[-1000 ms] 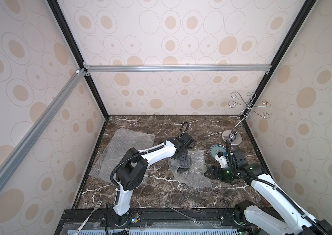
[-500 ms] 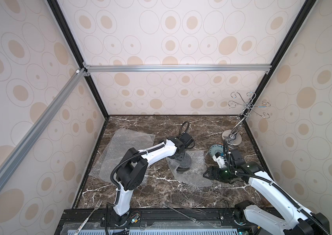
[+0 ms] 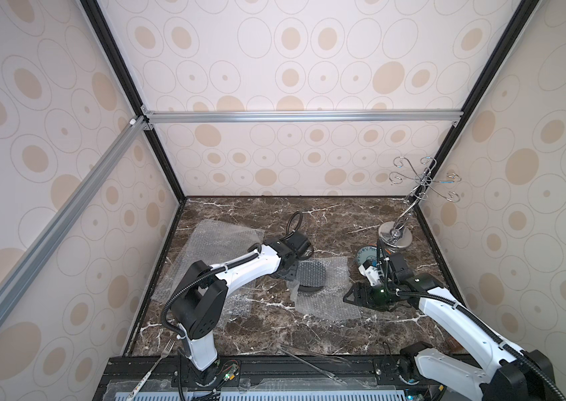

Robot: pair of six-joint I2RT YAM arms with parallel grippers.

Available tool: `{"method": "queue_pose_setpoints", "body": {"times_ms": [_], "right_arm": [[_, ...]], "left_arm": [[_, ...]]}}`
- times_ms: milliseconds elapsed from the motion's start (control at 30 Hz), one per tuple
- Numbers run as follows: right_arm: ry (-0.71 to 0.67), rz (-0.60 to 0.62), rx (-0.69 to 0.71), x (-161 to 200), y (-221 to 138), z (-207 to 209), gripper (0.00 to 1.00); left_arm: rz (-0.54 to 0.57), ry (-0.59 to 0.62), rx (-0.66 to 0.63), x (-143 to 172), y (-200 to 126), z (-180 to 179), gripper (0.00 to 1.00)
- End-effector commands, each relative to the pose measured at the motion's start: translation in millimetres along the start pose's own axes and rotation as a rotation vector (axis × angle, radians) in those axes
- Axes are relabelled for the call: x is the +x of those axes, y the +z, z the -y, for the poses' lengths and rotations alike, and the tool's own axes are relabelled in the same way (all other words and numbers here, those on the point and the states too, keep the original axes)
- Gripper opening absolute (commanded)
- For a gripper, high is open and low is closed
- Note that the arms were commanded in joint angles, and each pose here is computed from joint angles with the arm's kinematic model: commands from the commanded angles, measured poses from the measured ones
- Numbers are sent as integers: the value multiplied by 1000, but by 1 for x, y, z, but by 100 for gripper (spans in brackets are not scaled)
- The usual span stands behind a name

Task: Unpack dinner plates from bubble wrap
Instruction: Unwrap the bubble wrap at the center of the board.

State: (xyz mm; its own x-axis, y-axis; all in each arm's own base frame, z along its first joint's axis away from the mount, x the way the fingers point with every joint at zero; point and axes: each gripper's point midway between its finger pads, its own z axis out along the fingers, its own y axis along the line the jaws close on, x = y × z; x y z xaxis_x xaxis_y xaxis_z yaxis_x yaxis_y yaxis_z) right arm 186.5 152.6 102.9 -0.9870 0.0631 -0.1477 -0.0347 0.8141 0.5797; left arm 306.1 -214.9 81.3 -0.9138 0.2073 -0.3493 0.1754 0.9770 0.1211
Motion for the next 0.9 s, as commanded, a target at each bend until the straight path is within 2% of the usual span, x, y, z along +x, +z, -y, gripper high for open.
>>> {"method": "queue_pose_setpoints", "body": {"times_ms": [0, 267, 500, 867], "right_arm": [[-27, 4, -5, -7, -1, -11, 79], [-165, -37, 55, -28, 18, -48, 78], [-284, -91, 78, -41, 65, -94, 76], [-370, -169, 69, -42, 124, -139, 75]], "left_arm": [[38, -60, 27, -4, -10, -10, 57], [17, -124, 75, 19, -1, -26, 57], [9, -180, 132, 41, 3, -28, 56], [78, -287, 269, 44, -22, -38, 57]]}}
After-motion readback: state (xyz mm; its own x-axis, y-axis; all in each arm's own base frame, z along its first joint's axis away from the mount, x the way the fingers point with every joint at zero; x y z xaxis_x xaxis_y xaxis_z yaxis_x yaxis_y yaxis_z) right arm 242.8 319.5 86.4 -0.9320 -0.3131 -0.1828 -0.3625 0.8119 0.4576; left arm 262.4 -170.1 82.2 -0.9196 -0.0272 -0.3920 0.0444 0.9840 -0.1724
